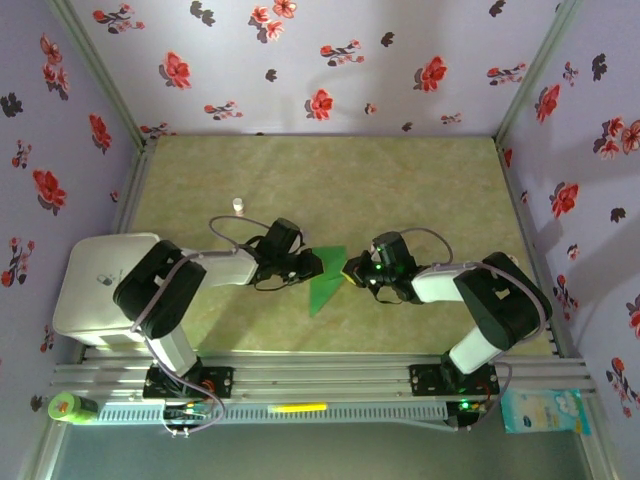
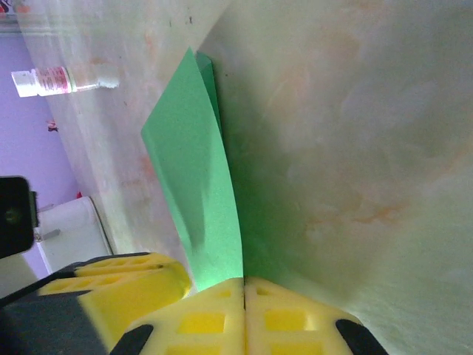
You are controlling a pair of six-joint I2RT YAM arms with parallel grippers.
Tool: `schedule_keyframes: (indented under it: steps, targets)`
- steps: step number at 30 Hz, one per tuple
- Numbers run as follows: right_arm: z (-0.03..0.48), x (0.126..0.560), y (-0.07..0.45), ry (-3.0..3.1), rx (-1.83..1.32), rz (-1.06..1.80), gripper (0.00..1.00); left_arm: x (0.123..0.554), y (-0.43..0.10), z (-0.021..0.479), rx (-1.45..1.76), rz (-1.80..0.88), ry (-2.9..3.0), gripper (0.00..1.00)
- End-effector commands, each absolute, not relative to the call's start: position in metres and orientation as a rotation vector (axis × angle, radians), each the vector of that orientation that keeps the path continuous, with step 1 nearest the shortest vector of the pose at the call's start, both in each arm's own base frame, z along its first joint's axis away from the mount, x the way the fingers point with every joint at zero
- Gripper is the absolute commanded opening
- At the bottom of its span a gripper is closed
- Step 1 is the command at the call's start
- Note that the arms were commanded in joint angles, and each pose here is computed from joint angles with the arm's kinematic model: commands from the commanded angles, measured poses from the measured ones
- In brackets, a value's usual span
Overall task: Fold a paper plane with a square sheet of paper (pick it up from the middle)
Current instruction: Fold the wing for the fifth time at the center of the table.
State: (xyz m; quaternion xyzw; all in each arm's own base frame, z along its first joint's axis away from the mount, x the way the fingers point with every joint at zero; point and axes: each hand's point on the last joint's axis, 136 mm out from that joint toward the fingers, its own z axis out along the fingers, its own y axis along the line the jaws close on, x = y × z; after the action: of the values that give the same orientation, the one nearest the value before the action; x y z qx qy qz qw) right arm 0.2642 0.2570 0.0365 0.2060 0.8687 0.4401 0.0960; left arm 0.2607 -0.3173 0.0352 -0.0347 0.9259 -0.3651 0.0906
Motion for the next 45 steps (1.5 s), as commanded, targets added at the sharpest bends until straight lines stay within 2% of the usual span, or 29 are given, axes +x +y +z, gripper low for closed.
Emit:
schedule_keyframes:
  steps: [1, 7, 12, 29, 36, 40, 43, 45]
  targets:
    - [0.033, 0.266, 0.255, 2.557, 0.643, 1.294, 0.07, 0.261, -0.313, 0.023, -0.133, -1.024, 2.776, 0.15]
    - [0.033, 0.264, 0.257, 2.567, 0.622, 1.303, 0.10, 0.257, -0.305, 0.006, -0.119, -0.964, 2.803, 0.13]
    - [0.048, 0.272, 0.264, 2.528, 0.544, 1.399, 0.24, 0.252, -0.302, 0.000, -0.074, -0.953, 2.805, 0.12]
    - [0.037, 0.285, 0.265, 2.604, 0.445, 1.405, 0.29, 0.251, -0.301, 0.001, -0.012, -0.943, 2.800, 0.11]
    - [0.034, 0.287, 0.265, 2.618, 0.442, 1.401, 0.24, 0.254, -0.303, 0.009, -0.005, -0.962, 2.772, 0.12]
    - [0.035, 0.287, 0.263, 2.617, 0.449, 1.388, 0.11, 0.257, -0.306, 0.024, 0.003, -0.989, 2.736, 0.14]
    - [0.037, 0.288, 0.260, 2.613, 0.467, 1.358, 0.05, 0.260, -0.307, 0.048, 0.029, -1.018, 2.668, 0.26]
    - [0.039, 0.288, 0.256, 2.607, 0.486, 1.332, 0.02, 0.262, -0.304, 0.066, 0.059, -1.012, 2.622, 0.30]
